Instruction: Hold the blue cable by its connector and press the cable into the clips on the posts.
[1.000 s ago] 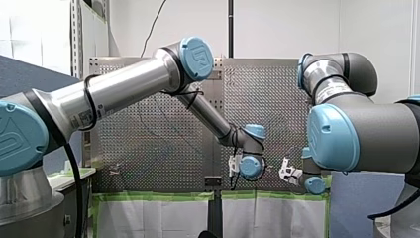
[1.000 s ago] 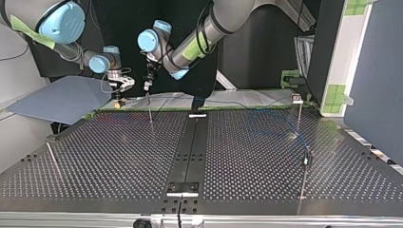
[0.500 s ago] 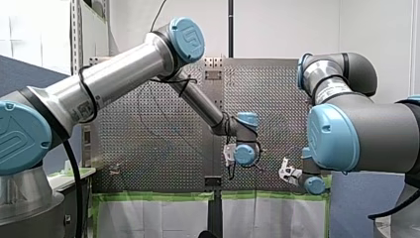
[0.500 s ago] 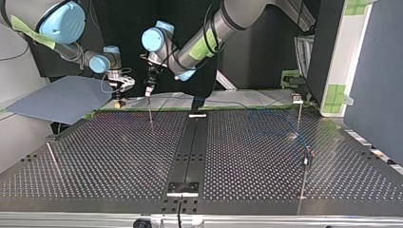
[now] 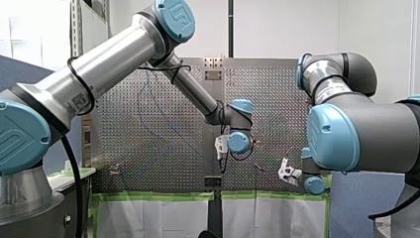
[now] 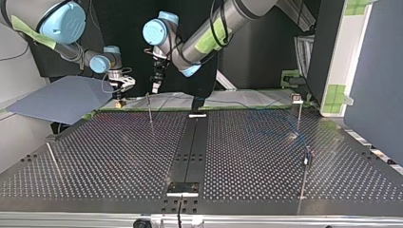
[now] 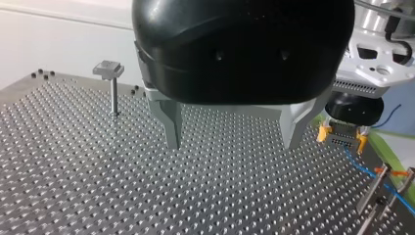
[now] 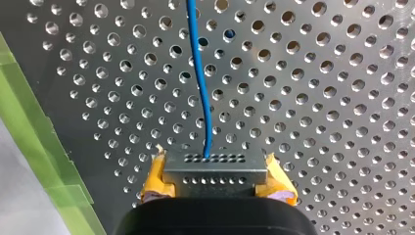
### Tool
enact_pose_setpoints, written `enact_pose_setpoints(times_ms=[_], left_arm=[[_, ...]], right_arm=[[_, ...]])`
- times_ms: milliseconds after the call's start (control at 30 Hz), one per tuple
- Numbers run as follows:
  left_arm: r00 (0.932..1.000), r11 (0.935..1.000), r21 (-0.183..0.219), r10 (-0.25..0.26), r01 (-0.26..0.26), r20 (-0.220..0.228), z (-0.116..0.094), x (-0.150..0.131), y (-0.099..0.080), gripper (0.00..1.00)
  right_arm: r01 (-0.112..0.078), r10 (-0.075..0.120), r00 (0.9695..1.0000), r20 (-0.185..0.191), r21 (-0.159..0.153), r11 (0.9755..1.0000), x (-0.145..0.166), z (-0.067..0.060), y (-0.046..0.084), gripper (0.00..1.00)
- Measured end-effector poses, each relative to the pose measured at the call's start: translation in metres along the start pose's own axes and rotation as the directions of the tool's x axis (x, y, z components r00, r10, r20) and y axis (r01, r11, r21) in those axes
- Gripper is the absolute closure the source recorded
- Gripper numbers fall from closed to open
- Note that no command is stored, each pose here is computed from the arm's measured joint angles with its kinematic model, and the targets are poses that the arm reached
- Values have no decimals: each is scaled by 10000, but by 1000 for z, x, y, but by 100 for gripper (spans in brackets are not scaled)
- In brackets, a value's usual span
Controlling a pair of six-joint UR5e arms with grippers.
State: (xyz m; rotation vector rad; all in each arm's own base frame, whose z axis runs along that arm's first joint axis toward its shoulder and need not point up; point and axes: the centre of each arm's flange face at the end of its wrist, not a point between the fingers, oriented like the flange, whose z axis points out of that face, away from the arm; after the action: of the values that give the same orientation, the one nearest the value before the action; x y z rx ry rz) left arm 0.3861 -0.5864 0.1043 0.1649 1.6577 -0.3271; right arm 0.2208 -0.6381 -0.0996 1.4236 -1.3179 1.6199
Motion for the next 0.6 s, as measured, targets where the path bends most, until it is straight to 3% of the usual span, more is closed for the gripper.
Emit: enact_pose_setpoints(times_ms=[167, 600], left_arm=[[9998, 9997, -160, -188, 189, 65, -12, -15, 8, 0], [9959, 9959, -37, -901, 902, 99, -42, -46, 23, 0]], right_arm=[[21, -21, 10000, 3, 18, 10000, 0, 0, 0, 100], [71, -71, 10000, -9, 26, 10000, 0, 0, -1, 100]])
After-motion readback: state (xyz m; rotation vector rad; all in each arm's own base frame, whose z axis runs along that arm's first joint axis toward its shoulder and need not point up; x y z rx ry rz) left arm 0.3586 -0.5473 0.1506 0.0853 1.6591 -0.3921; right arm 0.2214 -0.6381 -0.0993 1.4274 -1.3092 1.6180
